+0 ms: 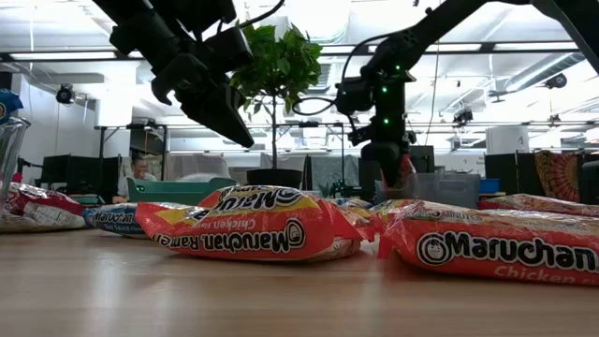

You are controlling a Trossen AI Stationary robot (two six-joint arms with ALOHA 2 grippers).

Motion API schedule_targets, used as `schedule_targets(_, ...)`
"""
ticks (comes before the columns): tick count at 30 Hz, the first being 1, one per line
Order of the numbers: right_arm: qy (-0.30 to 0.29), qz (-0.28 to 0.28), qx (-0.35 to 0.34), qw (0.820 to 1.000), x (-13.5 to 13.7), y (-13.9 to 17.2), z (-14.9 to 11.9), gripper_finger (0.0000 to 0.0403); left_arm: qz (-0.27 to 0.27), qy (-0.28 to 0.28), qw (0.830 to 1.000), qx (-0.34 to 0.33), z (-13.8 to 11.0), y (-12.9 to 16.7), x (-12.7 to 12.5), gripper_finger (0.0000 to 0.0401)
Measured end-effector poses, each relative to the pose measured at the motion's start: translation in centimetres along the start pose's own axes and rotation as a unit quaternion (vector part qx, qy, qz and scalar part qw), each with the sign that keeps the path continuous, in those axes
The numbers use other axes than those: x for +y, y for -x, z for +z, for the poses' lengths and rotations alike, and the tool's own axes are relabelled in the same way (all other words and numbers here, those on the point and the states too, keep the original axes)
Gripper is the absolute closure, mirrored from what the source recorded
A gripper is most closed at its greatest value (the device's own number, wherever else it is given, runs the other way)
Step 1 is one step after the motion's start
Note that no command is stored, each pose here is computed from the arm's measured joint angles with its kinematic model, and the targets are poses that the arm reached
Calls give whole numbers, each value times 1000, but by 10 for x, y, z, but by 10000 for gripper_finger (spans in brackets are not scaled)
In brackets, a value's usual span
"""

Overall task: Sort Maruchan noodles
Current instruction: Put the orange noodle pack into the black bin

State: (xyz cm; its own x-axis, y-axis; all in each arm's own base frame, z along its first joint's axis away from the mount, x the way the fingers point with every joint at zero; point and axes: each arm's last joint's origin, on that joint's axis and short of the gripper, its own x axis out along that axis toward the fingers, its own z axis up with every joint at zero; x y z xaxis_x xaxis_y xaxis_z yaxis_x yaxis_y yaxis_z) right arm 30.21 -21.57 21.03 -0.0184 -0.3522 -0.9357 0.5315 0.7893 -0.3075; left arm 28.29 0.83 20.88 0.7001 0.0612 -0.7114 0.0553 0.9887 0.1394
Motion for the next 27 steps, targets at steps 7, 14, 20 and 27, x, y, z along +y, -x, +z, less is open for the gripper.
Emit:
schedule_targets(7,2,2,-7,1000,8,3,1,296,0,0,1000,0,0,0,0,400)
schedule_targets(14,-12,1,-9,1000,11,4,1,296,0,0,1000,0,0,0,0,400)
schedule_targets(20,-34,-1,-8,999,11,4,1,296,0,0,1000,0,0,0,0,400)
schedule_targets(27,-45,-4,-8,999,11,4,1,296,0,0,1000,0,0,0,0,400)
